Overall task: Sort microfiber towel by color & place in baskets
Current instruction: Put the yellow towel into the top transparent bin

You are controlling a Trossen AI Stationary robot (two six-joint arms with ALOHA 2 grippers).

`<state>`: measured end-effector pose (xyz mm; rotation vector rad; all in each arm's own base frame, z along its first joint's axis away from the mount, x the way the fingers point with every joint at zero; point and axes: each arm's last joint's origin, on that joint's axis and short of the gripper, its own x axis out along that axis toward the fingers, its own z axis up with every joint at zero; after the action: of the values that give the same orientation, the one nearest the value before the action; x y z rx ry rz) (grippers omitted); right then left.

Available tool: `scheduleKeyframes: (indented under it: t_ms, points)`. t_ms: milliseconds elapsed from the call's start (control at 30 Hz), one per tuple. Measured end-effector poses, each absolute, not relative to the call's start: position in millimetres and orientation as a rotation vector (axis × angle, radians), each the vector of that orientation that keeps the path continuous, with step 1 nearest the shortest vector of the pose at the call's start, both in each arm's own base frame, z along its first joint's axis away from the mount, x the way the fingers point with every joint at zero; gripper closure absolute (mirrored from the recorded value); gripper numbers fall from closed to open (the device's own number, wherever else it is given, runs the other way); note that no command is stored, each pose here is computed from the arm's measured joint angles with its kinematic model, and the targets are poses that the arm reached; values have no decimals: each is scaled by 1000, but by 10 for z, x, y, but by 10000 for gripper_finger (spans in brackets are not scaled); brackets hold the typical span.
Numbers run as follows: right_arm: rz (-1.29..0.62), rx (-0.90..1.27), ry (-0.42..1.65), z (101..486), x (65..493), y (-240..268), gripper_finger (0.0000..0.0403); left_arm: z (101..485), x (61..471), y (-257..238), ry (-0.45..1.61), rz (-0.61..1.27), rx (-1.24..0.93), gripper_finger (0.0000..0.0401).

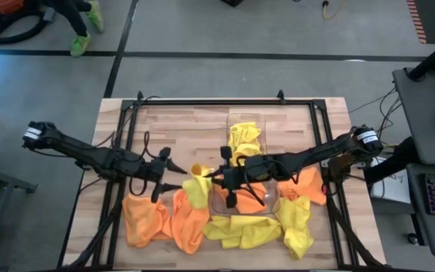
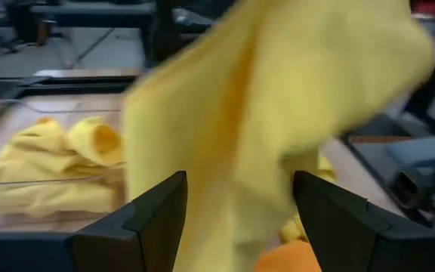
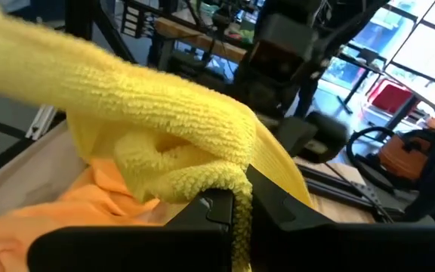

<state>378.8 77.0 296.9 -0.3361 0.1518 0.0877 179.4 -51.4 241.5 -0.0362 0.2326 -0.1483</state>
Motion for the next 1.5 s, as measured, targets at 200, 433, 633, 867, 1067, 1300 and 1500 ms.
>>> scheduleKeyframes:
  t_ms: [200, 433, 633, 867, 1067, 1300, 1500]
  points:
    - [85, -340, 144, 3003, 3795, 769, 394, 2341, 1787, -522, 190, -177, -90, 174]
    - [69, -305, 122, 3032, 3801, 761, 394, 2292, 1908, -536, 133, -103, -106, 174]
    - [59, -275, 68, 3085, 3807, 761, 394, 2224, 2061, -569, 137, -49, -82, 182]
    - [54, -251, 42, 3144, 3815, 763, 394, 2228, 2119, -585, 99, -52, -65, 276]
    - [5, -241, 40, 3172, 3819, 750, 394, 2230, 2123, -585, 94, -47, -68, 391]
    - [2, -226, 42, 3170, 3819, 749, 394, 2283, 2086, -572, 71, -45, -91, 385]
    - [4, -226, 97, 3211, 3826, 749, 394, 2340, 1950, -530, 110, -43, -83, 347]
